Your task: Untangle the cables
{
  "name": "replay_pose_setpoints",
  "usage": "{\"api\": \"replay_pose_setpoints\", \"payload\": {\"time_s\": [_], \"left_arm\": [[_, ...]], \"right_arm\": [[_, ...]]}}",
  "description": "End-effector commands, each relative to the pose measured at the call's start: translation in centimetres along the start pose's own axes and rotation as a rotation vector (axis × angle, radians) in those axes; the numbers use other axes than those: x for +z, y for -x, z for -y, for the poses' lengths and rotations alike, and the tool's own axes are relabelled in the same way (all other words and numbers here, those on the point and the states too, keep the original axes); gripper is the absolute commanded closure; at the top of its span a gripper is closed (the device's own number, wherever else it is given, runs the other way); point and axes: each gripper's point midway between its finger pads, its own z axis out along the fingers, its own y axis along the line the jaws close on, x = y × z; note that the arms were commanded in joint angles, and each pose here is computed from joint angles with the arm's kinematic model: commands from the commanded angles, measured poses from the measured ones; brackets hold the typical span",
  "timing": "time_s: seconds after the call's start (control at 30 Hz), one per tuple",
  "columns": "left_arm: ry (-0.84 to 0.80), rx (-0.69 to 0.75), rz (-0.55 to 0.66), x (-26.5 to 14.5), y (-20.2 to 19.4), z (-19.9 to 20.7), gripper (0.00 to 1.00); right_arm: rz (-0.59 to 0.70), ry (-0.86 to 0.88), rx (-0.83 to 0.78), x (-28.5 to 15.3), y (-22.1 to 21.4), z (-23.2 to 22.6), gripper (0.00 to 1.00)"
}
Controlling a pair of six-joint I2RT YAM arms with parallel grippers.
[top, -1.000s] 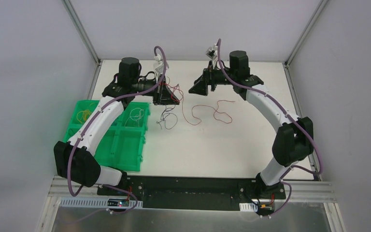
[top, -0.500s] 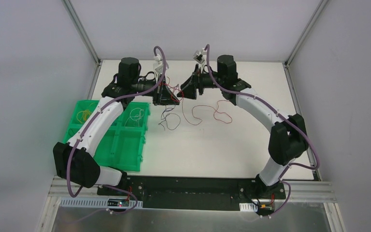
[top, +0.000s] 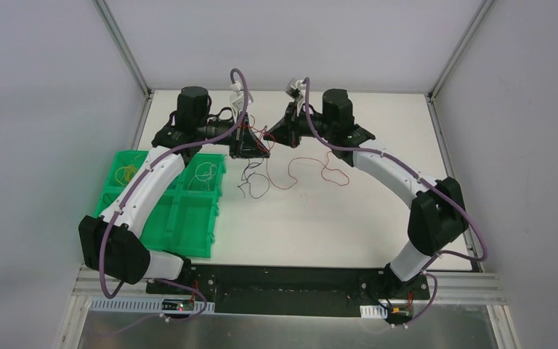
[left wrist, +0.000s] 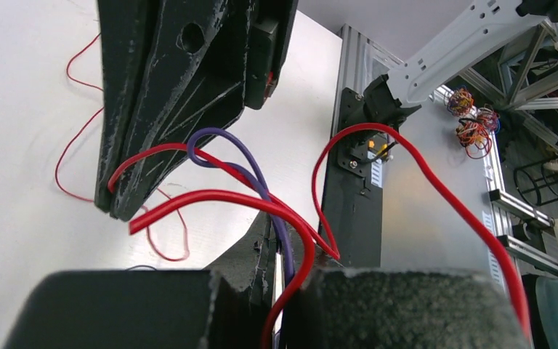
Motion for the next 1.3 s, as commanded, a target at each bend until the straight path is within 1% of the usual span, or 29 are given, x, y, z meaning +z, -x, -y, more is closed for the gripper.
{"api": "replay_pose_setpoints", "payload": {"time_s": [0.0,0.1,0.17,0.3,0.4,0.47,0.57,0.67,0.73,0.77,0.8,0.87,0.9,0.93,0.97,1.0,1.03,1.07,1.13,1.17,1.27], "left_arm": [[0.003,0.041,0.032,-0.5,1.6,1.6,1.00],[0.036,0.040,0.045,-1.3,1.4,1.9,1.00],[0.058,0.041,0.049,-1.8,1.1,2.2,1.00],[0.099,0.058,0.038,-2.8,0.4,2.8,1.00],[0.157,0.076,0.048,-4.3,0.4,2.8,1.00],[0.205,0.076,0.069,-5.5,0.9,2.6,1.00],[0.264,0.078,0.094,-7.2,1.7,2.2,1.00],[0.321,0.081,0.085,-8.2,1.6,1.6,1.00],[0.328,0.069,0.067,-8.2,0.8,1.0,1.00],[0.325,0.044,0.064,-8.0,0.6,0.8,1.00],[0.305,0.009,0.059,-7.7,0.5,0.7,1.00],[0.220,-0.045,0.049,-6.9,0.5,1.2,1.00],[0.165,-0.051,0.041,-6.4,0.5,1.8,1.00],[0.128,-0.057,0.031,-5.9,0.6,2.1,1.00],[0.091,-0.060,0.023,-5.5,0.5,2.6,1.00],[0.047,-0.064,0.013,-5.0,0.5,3.1,1.00],[0.027,-0.068,0.004,-4.7,0.3,3.3,1.00],[0.003,-0.090,-0.007,-4.2,0.2,3.6,1.00],[-0.046,-0.150,-0.027,-3.5,0.0,4.2,1.00],[-0.067,-0.166,-0.037,-3.2,-0.2,4.4,1.00],[-0.128,-0.177,-0.064,-2.3,-0.5,5.5,1.00]], "right_arm": [[0.083,-0.157,-0.077,-2.5,2.8,1.8,1.00],[0.043,-0.368,-0.023,-5.5,1.7,6.9,1.00],[0.031,-0.538,0.002,-8.6,1.0,11.0,1.00],[-0.070,-0.825,-0.009,-15.9,-2.2,18.3,1.00],[-0.147,-1.011,0.043,-22.5,-5.2,23.2,1.00],[-0.214,-1.108,0.094,-26.7,-7.7,25.2,1.00],[-0.258,-1.225,0.141,-31.6,-9.8,26.9,1.00],[-0.262,-1.273,0.221,-34.3,-10.8,27.5,1.00],[-0.245,-1.246,0.221,-34.2,-10.5,27.1,1.00],[-0.226,-1.202,0.222,-33.5,-10.1,26.6,1.00],[-0.219,-1.121,0.235,-32.3,-9.8,25.7,1.00],[-0.235,-0.854,0.261,-28.4,-8.7,22.0,1.00],[-0.232,-0.751,0.263,-26.5,-7.8,20.1,0.90],[-0.215,-0.655,0.243,-24.6,-6.5,18.1,0.64],[-0.186,-0.598,0.209,-23.5,-5.1,16.6,0.39],[-0.164,-0.529,0.170,-21.3,-4.0,14.7,0.23],[-0.137,-0.470,0.125,-19.6,-2.7,12.9,0.18],[-0.122,-0.406,0.086,-17.8,-1.7,11.1,0.16],[-0.086,-0.302,0.083,-14.5,0.3,7.6,0.16],[-0.066,-0.245,0.101,-12.9,1.2,5.9,0.16],[0.013,-0.114,0.084,-8.9,3.9,2.2,0.17]]}}
